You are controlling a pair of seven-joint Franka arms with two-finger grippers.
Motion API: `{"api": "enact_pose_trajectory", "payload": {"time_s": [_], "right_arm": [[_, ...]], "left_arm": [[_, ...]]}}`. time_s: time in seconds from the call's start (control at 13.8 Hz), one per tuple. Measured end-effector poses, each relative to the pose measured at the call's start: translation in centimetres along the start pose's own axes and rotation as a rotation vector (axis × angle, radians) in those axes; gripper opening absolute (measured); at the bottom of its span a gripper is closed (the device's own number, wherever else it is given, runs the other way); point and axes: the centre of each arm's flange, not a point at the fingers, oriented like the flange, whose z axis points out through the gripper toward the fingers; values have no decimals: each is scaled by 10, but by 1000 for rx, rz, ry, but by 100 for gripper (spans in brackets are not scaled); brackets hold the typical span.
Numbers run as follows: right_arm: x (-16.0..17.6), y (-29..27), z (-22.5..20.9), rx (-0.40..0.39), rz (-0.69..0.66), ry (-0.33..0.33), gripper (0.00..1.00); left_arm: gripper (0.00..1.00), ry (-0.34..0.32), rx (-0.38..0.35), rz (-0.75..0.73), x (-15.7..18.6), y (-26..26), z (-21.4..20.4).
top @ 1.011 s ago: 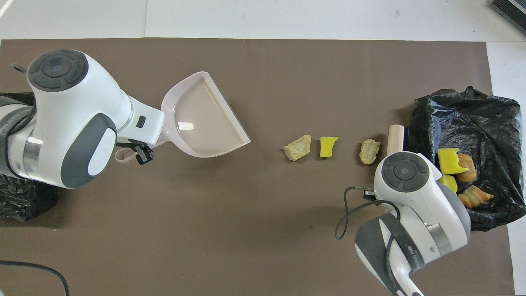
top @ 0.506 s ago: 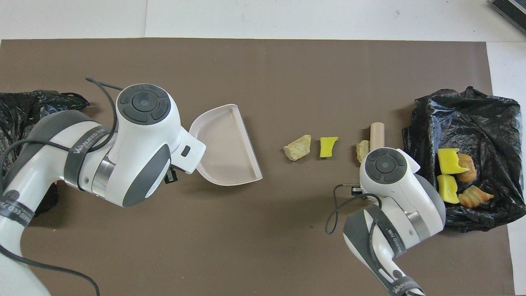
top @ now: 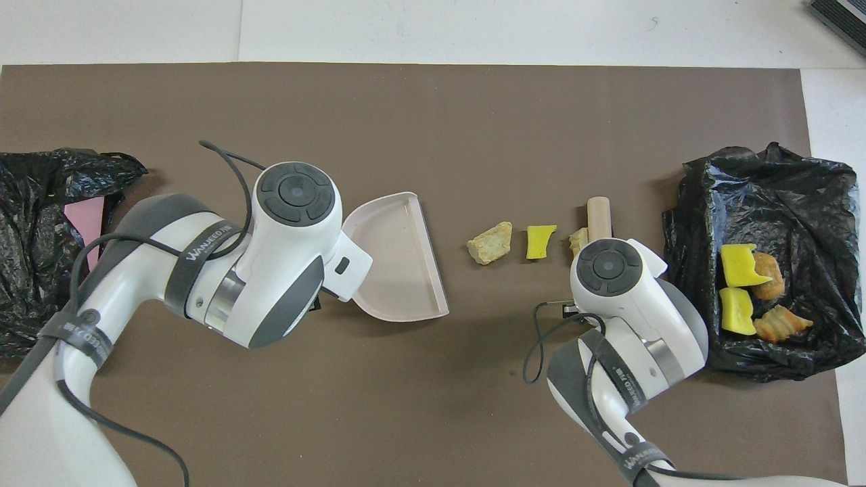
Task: Sweep and dump trash in bin
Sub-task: 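Sweep the remaining scraps into the dustpan with the right gripper's brush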
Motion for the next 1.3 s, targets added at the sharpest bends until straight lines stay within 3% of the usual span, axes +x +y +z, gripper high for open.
{"api": "enact_pose_trajectory", "payload": {"time_s": [0.58, 1.3], "right_arm": [[-50, -108, -24, 116, -111, -31, 26], [-117, -182, -59, 131, -21, 8, 26]], "left_arm": [[32, 18, 13, 3, 15, 12, 6], [32, 184, -38, 2, -7, 1, 26]]}}
